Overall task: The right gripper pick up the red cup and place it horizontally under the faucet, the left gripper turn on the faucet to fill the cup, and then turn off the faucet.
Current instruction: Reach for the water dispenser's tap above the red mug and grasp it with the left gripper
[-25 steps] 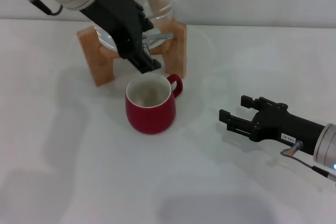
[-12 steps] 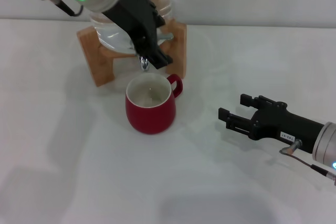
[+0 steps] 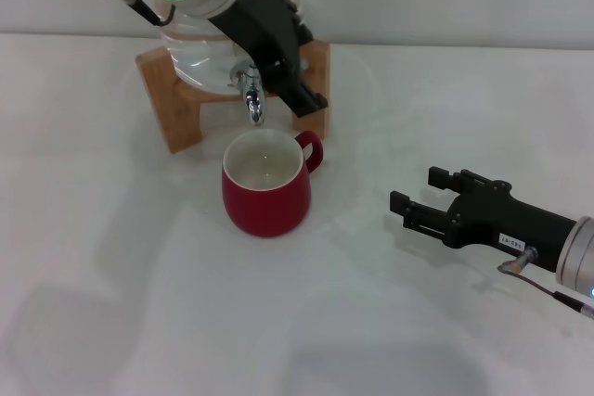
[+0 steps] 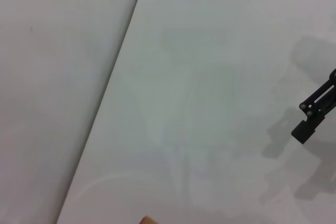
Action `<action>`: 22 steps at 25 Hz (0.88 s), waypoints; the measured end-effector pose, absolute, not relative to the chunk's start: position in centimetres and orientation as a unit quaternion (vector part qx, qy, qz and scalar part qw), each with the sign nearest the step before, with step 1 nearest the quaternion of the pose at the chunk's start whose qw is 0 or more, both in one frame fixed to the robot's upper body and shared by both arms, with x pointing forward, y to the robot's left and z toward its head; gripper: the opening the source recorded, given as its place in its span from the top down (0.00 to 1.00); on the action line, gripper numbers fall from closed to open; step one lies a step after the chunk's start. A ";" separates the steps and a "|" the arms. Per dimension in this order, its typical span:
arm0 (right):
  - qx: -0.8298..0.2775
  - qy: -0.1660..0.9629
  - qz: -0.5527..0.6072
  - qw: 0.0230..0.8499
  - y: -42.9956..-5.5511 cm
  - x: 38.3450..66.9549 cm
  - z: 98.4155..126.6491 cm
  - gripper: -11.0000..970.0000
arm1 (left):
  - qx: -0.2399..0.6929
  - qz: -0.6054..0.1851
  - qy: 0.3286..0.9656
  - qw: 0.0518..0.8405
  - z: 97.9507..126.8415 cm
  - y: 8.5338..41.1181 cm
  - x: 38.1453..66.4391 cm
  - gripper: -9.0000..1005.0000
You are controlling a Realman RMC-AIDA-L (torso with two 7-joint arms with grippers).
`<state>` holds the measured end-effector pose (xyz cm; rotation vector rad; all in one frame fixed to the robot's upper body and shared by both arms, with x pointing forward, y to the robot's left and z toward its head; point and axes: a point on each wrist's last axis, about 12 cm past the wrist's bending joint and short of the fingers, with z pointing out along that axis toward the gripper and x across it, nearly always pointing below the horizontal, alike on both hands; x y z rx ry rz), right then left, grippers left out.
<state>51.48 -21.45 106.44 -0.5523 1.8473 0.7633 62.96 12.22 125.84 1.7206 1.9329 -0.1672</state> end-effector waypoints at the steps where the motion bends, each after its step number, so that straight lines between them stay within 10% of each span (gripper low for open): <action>1: -0.229 0.767 0.317 0.509 -21.5 51.5 106.4 0.21 | 0.640 -0.062 0.717 0.269 125.7 12.1 63.0 0.12; 22: -0.227 0.769 0.317 0.507 -21.7 51.6 106.5 0.21 | 0.640 -0.042 0.725 0.251 124.7 12.4 63.2 0.12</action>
